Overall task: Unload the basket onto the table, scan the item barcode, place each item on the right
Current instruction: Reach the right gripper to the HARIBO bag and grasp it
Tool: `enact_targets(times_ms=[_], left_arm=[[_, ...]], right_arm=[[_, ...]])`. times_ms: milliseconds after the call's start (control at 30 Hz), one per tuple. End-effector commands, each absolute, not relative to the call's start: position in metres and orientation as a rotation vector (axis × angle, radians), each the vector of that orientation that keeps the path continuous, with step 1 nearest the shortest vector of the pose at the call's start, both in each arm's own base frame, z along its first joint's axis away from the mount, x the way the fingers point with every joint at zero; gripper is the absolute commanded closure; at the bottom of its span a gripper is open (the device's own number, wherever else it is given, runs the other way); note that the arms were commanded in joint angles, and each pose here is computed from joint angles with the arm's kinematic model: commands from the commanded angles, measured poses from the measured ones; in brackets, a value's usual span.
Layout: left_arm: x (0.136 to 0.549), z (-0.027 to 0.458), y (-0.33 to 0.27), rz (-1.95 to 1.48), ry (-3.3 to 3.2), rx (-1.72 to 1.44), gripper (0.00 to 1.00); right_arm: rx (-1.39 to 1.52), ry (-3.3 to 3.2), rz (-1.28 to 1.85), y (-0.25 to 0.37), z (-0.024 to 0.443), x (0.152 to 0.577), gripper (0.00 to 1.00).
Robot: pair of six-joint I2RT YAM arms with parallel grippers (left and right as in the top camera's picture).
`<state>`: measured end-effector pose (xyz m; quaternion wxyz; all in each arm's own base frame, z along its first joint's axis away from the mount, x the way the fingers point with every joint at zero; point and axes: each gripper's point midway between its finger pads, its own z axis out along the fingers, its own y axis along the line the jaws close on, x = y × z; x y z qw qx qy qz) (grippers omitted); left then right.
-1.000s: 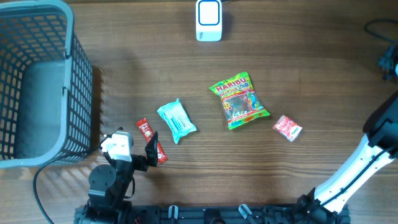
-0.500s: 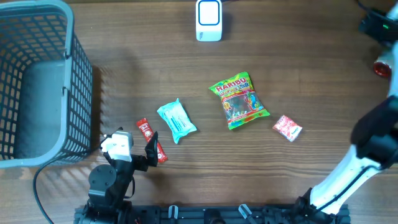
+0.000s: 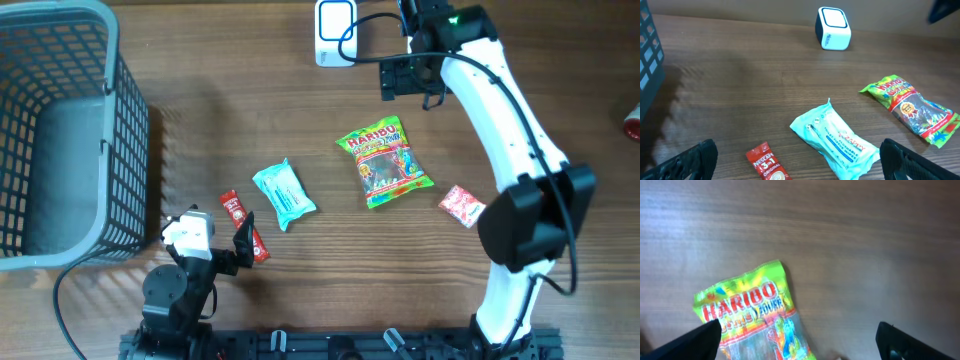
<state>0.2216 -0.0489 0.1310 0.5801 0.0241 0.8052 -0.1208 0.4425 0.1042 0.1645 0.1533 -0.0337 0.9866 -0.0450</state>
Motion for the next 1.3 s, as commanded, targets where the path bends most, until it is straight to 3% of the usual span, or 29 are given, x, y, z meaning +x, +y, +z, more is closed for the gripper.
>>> enact_targets(times_ms=[0,133,233,333,533,667,967,1267], left_arm=[[0.221,0.13,-0.051,-0.298,1.883,0.057,0.0],[0.221,0.13,-0.051,-0.298,1.883,0.057,0.0],[0.221,0.13,-0.051,-0.298,1.883,0.057,0.0],[0.221,0.13,-0.051,-0.298,1.883,0.057,0.0],[0.221,0.13,-0.051,-0.298,1.883,0.057,0.0],[0.221,0.13,-0.051,-0.298,1.883,0.057,0.0],[0.221,0.13,-0.051,-0.298,1.883,0.057,0.0],[0.221,0.13,-0.051,-0.298,1.883,0.057,0.0]], right_arm=[[0.078,2.645,-0.145,0.074,0.266,0.4,0.0],[0.243,2.541,-0.165,0.044,0.325,0.339,0.0],[0.259,2.513,-0.138,0.037,0.335,0.312,0.0],[0.234,2.534,-0.161,0.032,0.302,0.296,0.0],[-0.103,2.537,0.076,0.084,0.16,0.334,0.0],[-0.209,2.638,0.029,0.1,0.111,0.338,0.0],[-0.65,2.493,-0.35,0.179,0.061,0.336,0.0],[-0.632,2.529,-0.499,0.179,0.008,0.35,0.01]])
